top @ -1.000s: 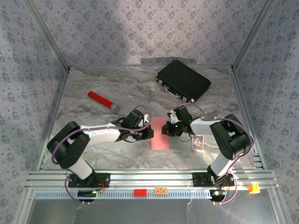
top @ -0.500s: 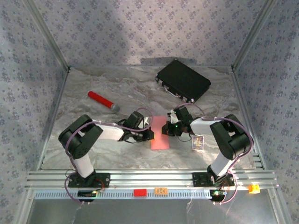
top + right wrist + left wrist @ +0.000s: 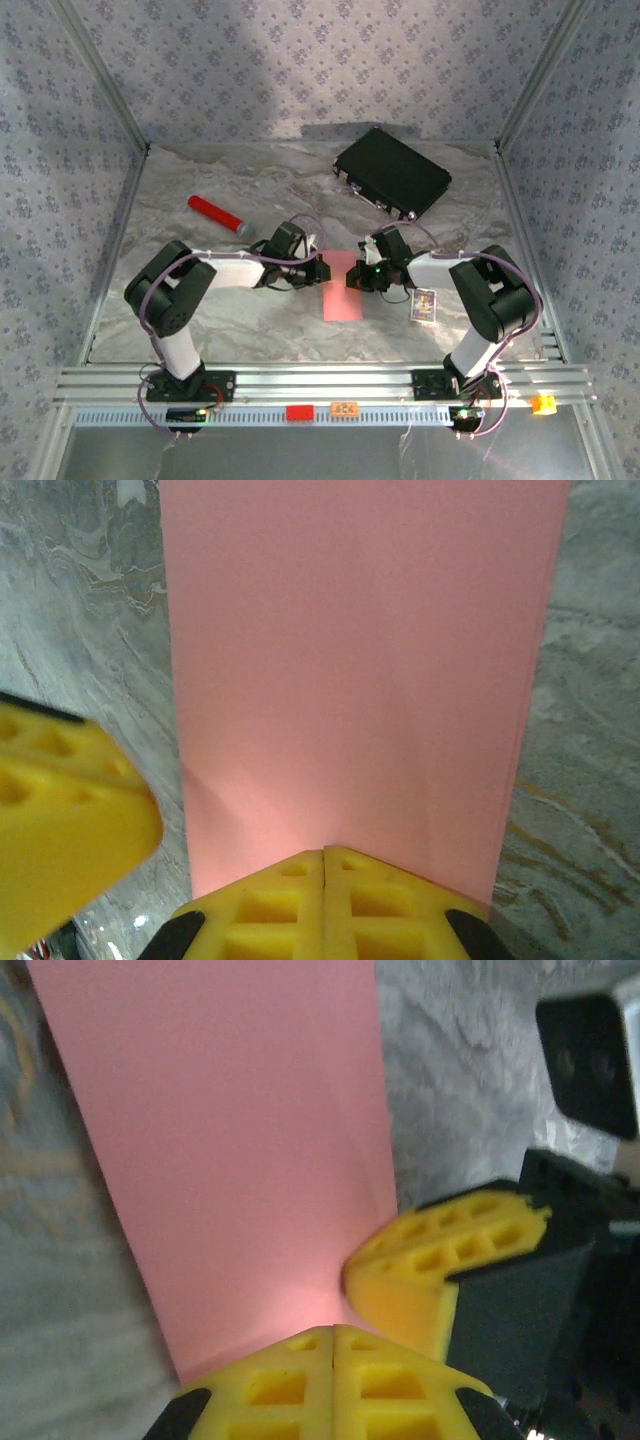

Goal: Fold a paper plane with a square sheet of paper (pick it up from the middle)
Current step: First fold the square sheet of paper in half at the center of the table.

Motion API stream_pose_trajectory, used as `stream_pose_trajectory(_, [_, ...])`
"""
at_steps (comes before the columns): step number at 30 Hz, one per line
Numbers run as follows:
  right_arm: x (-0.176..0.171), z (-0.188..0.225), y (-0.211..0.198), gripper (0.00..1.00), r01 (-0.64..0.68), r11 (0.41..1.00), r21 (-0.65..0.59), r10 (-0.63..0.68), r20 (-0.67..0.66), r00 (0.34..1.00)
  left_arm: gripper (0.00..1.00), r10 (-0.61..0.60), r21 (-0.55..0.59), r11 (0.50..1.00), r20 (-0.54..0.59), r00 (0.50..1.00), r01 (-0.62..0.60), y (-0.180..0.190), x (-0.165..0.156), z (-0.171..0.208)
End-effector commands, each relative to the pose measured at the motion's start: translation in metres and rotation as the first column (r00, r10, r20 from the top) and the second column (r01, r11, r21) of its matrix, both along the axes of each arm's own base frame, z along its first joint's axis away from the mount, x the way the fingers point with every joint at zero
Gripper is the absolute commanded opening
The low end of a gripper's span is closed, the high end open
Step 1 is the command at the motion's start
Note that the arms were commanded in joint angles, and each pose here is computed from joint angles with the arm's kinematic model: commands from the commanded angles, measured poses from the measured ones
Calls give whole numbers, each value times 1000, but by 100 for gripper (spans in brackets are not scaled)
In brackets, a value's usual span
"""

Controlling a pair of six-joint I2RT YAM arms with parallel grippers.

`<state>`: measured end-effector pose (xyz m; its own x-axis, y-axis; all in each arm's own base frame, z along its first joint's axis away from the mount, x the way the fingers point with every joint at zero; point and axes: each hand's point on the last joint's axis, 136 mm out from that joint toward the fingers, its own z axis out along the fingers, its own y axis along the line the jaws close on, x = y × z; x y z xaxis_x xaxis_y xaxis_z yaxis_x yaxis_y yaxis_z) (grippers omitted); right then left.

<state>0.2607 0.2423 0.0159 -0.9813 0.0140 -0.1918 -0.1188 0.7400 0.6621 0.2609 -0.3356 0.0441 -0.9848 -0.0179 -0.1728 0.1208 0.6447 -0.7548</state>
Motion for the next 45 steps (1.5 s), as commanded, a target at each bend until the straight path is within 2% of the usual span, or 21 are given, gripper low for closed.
stream_pose_trajectory(1, [-32, -49, -44, 0, 41, 976, -216, -76, -157, 985, 0, -5, 6, 1000, -63, 998, 6, 3, -3, -22])
stream_pose_trajectory(8, [-33, -48, -45, 0, 43, 975, -220, -79, -155, 985, 0, 19, 23, 1000, -96, 995, -17, 13, -7, -38])
stream_pose_trajectory(14, [-32, -47, -45, 0, 43, 974, -221, -78, -153, 985, 0, 24, -27, 999, -47, 999, -25, 7, 13, -4])
stream_pose_trajectory(17, [-31, -46, -44, 0, 43, 975, -219, -77, -150, 986, 0, 26, -16, 1000, -29, 999, -27, 6, 23, 7])
stream_pose_trajectory(26, [-32, -46, -44, 0, 42, 975, -218, -76, -150, 986, 0, 26, 17, 1000, -109, 994, -24, 7, 25, -18])
stream_pose_trajectory(34, [-32, -45, -44, 0, 43, 975, -218, -76, -148, 986, 0, 51, 90, 995, -121, 991, -40, 18, 24, -39])
stream_pose_trajectory(43, [-11, -10, -20, 0, 20, 993, -114, -29, -75, 997, 2, 17, 14, 1000, -18, 1000, -16, 0, 44, 18])
stream_pose_trajectory(45, [-5, 2, -12, 7, 10, 998, -69, -13, -41, 999, 2, 7, 14, 1000, 0, 1000, -7, -2, 49, 25])
